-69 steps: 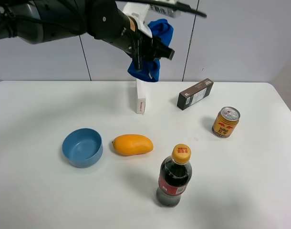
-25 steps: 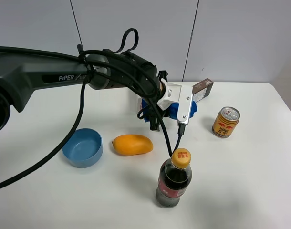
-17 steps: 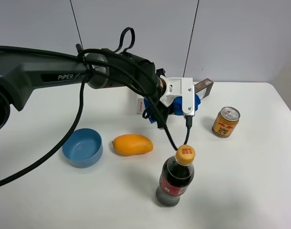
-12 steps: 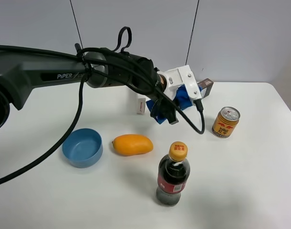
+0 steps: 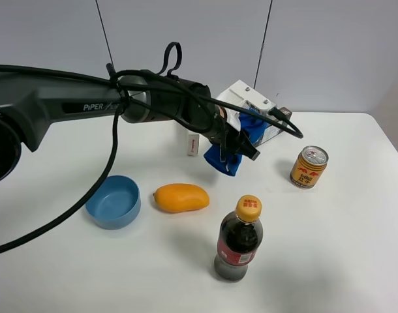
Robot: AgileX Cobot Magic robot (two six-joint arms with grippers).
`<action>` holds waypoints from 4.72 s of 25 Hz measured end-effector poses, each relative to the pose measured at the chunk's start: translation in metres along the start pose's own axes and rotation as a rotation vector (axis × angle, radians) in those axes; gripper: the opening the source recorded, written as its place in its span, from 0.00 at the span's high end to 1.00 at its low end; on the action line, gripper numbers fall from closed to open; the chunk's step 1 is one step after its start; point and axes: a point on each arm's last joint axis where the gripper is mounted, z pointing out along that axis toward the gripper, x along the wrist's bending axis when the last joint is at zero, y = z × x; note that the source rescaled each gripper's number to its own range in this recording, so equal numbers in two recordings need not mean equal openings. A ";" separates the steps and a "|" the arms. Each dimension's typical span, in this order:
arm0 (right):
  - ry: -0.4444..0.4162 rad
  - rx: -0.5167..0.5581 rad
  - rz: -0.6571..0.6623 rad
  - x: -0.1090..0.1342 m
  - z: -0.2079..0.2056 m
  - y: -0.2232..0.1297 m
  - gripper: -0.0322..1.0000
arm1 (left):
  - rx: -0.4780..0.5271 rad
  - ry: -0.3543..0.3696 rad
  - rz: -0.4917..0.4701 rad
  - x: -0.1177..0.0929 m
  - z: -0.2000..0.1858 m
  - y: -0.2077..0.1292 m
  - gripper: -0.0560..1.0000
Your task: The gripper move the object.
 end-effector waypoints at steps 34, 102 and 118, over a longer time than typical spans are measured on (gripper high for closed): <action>0.000 0.000 0.000 0.000 0.000 0.000 0.00 | 0.149 0.007 -0.070 0.012 0.051 -0.050 0.93; 0.000 0.000 0.000 0.000 0.000 0.000 0.00 | -0.219 0.668 -0.497 0.113 -0.393 -0.111 0.01; 0.000 0.000 0.000 0.000 0.000 0.000 0.00 | -0.274 0.678 -0.489 0.003 -0.448 -0.193 0.01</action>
